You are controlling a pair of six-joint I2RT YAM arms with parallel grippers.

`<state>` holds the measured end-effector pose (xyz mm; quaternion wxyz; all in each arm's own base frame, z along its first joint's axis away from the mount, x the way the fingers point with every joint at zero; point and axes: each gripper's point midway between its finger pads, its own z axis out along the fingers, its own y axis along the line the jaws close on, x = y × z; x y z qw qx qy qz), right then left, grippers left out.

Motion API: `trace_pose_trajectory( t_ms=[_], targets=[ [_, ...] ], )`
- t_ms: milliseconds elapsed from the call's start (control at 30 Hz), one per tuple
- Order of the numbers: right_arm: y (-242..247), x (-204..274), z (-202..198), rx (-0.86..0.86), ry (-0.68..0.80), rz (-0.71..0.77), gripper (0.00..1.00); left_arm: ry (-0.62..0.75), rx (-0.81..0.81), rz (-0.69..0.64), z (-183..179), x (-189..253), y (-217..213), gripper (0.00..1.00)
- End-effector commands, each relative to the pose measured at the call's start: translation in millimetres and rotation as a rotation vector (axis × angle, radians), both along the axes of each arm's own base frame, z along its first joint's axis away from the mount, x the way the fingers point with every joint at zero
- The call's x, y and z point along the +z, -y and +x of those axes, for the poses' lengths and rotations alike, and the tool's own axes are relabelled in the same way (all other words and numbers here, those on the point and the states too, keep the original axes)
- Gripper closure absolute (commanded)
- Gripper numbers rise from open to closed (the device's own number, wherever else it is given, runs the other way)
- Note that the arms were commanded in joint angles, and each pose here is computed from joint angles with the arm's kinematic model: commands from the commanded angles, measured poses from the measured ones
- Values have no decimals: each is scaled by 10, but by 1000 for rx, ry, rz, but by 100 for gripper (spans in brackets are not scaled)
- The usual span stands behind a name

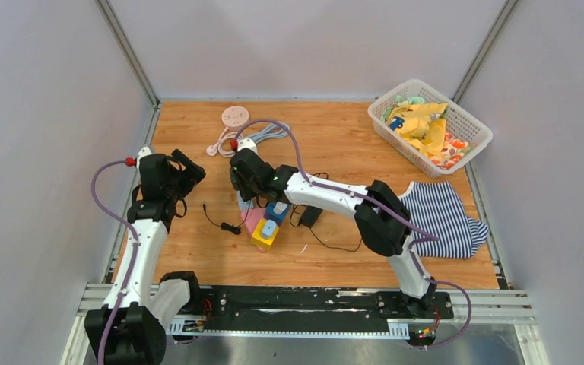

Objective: Insert the plug
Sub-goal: Insert the plug into the socket.

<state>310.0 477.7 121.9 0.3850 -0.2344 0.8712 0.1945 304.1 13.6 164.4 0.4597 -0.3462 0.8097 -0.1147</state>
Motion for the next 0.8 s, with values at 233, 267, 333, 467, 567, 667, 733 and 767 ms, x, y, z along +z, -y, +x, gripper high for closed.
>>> trace_pose_trajectory(
  t_ms=[233,267,333,467,567,667,733,767],
  targets=[
    [-38,-257,17,-24,-39,-18,100,26,43,12,14,69,-82,0],
    [-48,-264,19,-27,-40,-15,100,25,43,11,15,66,-81,0],
    [-72,-289,19,-30,-43,-10,100,25,40,11,14,61,-78,0],
    [-107,-324,3,-35,-49,-5,100,24,38,12,16,63,-75,0],
    [-129,-329,-22,-35,-47,-6,100,24,39,13,16,61,-77,0],
    [-126,-350,-32,-41,-40,-19,100,23,39,14,14,63,-79,0],
    [-114,-376,-36,-50,-45,-30,100,23,39,16,11,66,-82,0],
    [-107,-388,-39,-55,-47,-35,100,22,39,16,9,64,-82,0]
  ],
)
